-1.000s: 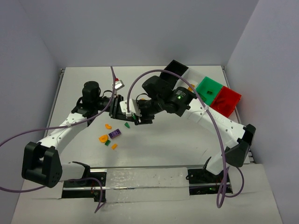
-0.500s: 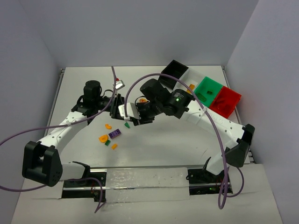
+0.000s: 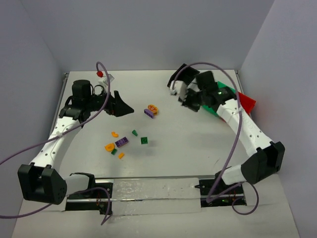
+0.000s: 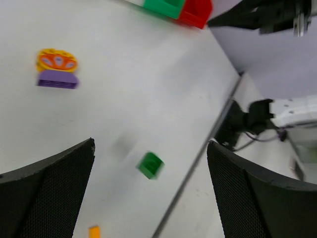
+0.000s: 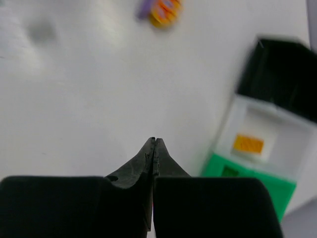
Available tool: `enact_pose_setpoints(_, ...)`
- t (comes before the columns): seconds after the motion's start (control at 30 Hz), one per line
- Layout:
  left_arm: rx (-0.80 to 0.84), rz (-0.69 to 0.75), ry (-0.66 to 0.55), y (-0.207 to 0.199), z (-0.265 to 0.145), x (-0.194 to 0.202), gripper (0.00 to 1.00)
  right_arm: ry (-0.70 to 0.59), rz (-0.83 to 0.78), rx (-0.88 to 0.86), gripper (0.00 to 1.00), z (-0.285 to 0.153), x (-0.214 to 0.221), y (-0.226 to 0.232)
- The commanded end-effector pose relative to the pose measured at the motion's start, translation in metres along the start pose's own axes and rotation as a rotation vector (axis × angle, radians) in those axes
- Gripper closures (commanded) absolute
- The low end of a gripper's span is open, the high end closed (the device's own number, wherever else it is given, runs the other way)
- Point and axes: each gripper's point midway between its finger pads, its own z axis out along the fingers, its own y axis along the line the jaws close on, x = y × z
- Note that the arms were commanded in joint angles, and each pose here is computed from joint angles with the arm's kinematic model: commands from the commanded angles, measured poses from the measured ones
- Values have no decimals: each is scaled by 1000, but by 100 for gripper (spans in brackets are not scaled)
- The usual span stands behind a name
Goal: Sort the legos into containers by color
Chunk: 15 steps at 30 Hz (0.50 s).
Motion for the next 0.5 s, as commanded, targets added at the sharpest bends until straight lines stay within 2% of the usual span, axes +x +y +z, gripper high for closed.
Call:
enact_pose_setpoints(0.0, -300, 148, -47, 44, -16, -4, 1, 65, 193, 172, 100, -13, 57, -64)
enact_pose_setpoints(0.1, -376, 152, -8, 63, -16, 4, 1, 94, 293, 175, 100, -19, 83, -82)
enact_pose_setpoints(0.17, -386, 172, 25, 67, -14, 11, 1, 70, 310, 144, 94, -19, 80, -77)
enact_pose_setpoints(0.23, -393, 215, 75, 73, -15, 21, 1, 11, 346, 86, 74, -16, 61, -59)
enact_pose_setpoints(0.3, -362, 284, 143, 74, -17, 34, 1, -22, 345, 25, 50, -12, 42, -39)
enact_pose_setpoints(0.33, -357, 309, 156, 75, -19, 37, 1, -34, 341, -28, 42, -6, 31, -21)
enact_pose_setpoints(0.47, -373, 288, 133, 82, -31, 34, 1, -71, 291, -156, 30, 9, -2, 42)
